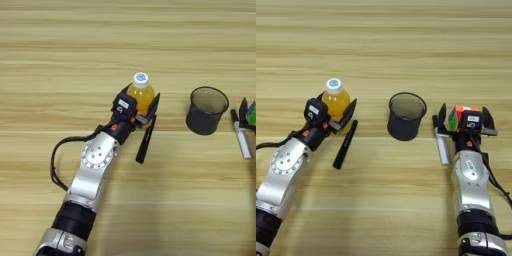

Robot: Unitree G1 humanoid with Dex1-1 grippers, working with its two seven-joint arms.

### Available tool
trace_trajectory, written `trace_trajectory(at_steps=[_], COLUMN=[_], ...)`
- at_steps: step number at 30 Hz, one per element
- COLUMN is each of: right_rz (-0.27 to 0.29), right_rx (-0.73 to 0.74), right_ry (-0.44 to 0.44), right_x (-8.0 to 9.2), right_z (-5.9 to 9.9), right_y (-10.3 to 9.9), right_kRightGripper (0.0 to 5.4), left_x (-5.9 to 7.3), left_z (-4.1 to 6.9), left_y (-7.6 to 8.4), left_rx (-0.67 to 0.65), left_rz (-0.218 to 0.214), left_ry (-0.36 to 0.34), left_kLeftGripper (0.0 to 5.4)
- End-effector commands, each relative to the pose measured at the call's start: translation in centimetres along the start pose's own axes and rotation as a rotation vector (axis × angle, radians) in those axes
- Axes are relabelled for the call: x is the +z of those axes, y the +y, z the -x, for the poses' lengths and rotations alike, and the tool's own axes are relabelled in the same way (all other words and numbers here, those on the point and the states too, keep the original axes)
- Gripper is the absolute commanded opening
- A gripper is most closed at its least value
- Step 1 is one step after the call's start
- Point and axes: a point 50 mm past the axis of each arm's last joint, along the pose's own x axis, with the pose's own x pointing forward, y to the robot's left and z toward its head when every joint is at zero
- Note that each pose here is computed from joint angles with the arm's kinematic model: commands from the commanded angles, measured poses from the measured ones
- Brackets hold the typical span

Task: Move the objects on the table

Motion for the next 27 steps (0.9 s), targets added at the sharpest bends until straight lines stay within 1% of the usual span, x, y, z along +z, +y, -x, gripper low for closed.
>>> trace_trajectory(at_steps=[1, 4, 6, 10, 15, 20, 24, 27], right_rz=[-0.005, -0.006, -0.006, -0.006, -0.007, -0.007, -0.007, -0.006], right_rx=[0.008, 0.010, 0.011, 0.011, 0.013, 0.012, 0.011, 0.011], right_ry=[0.001, 0.002, 0.003, 0.004, 0.004, 0.001, 0.000, -0.001], right_x=[0.1, 0.1, 0.1, 0.0, 0.0, 0.1, 0.1, 0.1], right_z=[-0.3, -0.3, -0.3, -0.3, -0.3, -0.3, -0.2, -0.2], right_y=[0.7, 0.8, 0.8, 0.9, 0.9, 1.0, 0.9, 0.8], right_kRightGripper=[5.40, 5.40, 5.40, 5.40, 5.40, 5.40, 5.40, 5.40], left_x=[0.8, 1.2, 1.4, 1.1, 0.9, -0.7, -2.5, -3.2], left_z=[-0.9, -1.0, -1.3, -1.5, -1.5, -1.4, -1.1, -0.9], left_y=[-0.4, -0.2, -0.6, -1.6, -1.7, -0.9, -0.1, 0.3], left_rx=[-0.030, -0.024, -0.031, -0.057, -0.062, -0.021, 0.010, 0.025], left_rz=[-0.030, -0.031, -0.012, 0.001, 0.003, 0.010, 0.007, 0.003], left_ry=[-0.033, -0.050, -0.060, -0.053, -0.047, 0.011, 0.070, 0.092], left_kLeftGripper=[3.40, 3.40, 3.40, 3.40, 3.40, 3.40, 3.40, 3.40])
